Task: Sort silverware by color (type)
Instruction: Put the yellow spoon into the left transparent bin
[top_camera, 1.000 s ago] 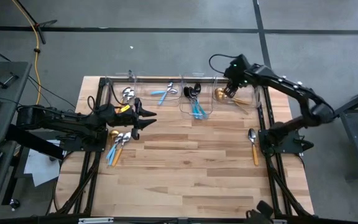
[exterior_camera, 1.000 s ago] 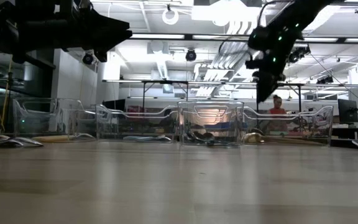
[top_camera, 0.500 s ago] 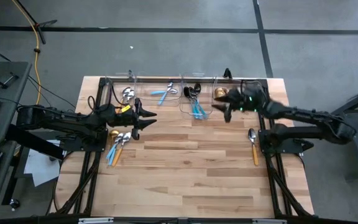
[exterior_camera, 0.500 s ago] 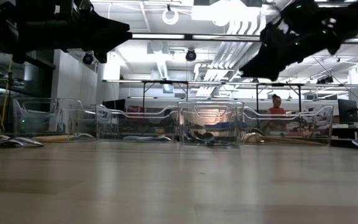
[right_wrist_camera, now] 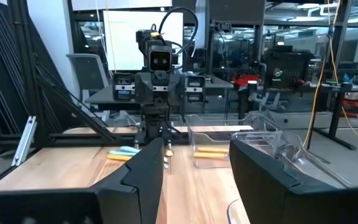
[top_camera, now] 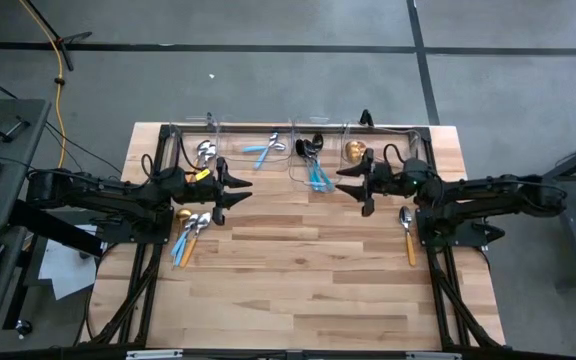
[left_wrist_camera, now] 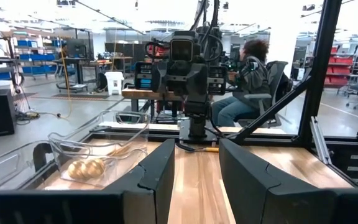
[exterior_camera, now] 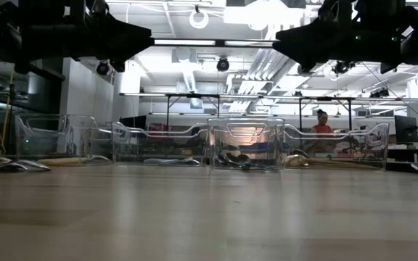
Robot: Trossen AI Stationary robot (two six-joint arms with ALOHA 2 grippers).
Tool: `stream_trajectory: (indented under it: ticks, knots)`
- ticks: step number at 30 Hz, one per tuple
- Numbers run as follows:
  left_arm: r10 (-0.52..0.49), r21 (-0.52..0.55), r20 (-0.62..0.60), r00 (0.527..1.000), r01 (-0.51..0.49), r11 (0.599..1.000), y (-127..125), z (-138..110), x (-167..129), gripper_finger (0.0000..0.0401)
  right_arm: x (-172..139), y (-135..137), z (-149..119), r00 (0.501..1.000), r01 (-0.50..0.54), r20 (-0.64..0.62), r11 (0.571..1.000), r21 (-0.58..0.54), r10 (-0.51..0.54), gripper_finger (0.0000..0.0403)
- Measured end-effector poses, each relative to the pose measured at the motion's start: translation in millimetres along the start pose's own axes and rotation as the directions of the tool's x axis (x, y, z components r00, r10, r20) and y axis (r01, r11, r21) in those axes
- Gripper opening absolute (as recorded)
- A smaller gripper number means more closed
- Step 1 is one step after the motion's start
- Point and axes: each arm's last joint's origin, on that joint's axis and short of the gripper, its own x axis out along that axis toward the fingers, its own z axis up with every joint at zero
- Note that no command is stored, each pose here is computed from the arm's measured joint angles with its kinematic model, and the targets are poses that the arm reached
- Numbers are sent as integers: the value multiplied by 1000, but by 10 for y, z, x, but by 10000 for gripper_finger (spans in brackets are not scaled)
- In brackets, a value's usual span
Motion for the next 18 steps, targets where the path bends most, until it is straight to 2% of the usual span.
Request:
stream_trajectory:
  ticks: [18]
  knots:
    - [0, -10, -2, 1000, 0, 1000, 0, -2, 0, 117, 0, -7, -11, 1000, 27, -11, 1000, 8, -26, 169]
